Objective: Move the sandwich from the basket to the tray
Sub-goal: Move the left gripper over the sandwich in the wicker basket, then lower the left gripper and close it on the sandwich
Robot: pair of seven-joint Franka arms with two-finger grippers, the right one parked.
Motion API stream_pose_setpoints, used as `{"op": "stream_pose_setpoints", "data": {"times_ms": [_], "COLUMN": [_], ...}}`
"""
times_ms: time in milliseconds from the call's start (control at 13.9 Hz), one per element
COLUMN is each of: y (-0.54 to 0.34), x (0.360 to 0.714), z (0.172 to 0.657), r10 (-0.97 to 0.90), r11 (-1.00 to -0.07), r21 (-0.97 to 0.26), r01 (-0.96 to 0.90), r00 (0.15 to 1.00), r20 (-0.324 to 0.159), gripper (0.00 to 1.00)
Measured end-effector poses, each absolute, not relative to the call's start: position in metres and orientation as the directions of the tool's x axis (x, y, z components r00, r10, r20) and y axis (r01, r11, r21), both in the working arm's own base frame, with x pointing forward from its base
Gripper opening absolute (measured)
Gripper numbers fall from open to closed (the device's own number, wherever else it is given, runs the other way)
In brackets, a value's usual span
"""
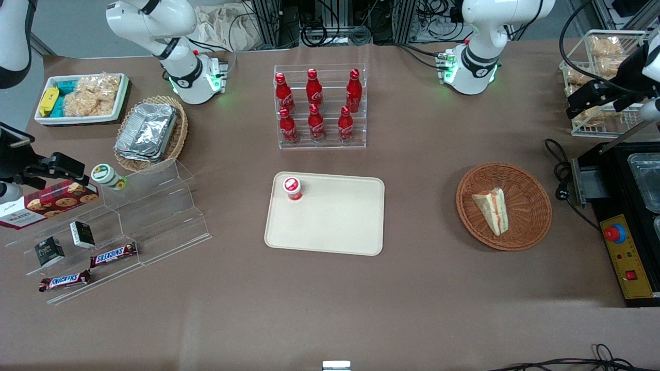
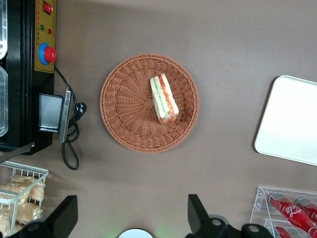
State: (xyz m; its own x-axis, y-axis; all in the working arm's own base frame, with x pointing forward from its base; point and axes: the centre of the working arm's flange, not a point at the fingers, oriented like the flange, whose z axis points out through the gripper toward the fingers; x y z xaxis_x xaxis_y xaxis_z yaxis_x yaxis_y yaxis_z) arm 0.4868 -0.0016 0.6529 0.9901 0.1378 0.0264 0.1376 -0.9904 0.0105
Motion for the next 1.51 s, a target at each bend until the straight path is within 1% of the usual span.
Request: {"op": "stream_pose_setpoints", "data": {"times_ms": [288,577,721,865,1081,1297,1514], "y": [-0.002,-0.004,-0.003,-0.003,-0.003,-0.009,-0.033], "x": [0.489,0.508,0.529,0.552,0.579,0.587,0.584], "z": [0.645,0.609,0.577,0.54,0.47,0.401,0.347], "r10": [0.136,0.133,0.161,0.205,0.248,0.298,0.312], "r11": [-0.991,-0.991,-0.987,-0.979,-0.968,-0.954,-0.95], "r21": [0.01,0.004,0.003,0.003,0.002,0.004,0.006], "r01": [0.136,0.134,0.161,0.206,0.25,0.299,0.313], "r00": [0.991,0.99,0.985,0.976,0.964,0.951,0.947], "r20": [0.012,-0.044,-0.066,-0.076,-0.093,-0.083,-0.08], "gripper": [1.0,1.0,1.0,1.0,1.0,1.0,1.0]}}
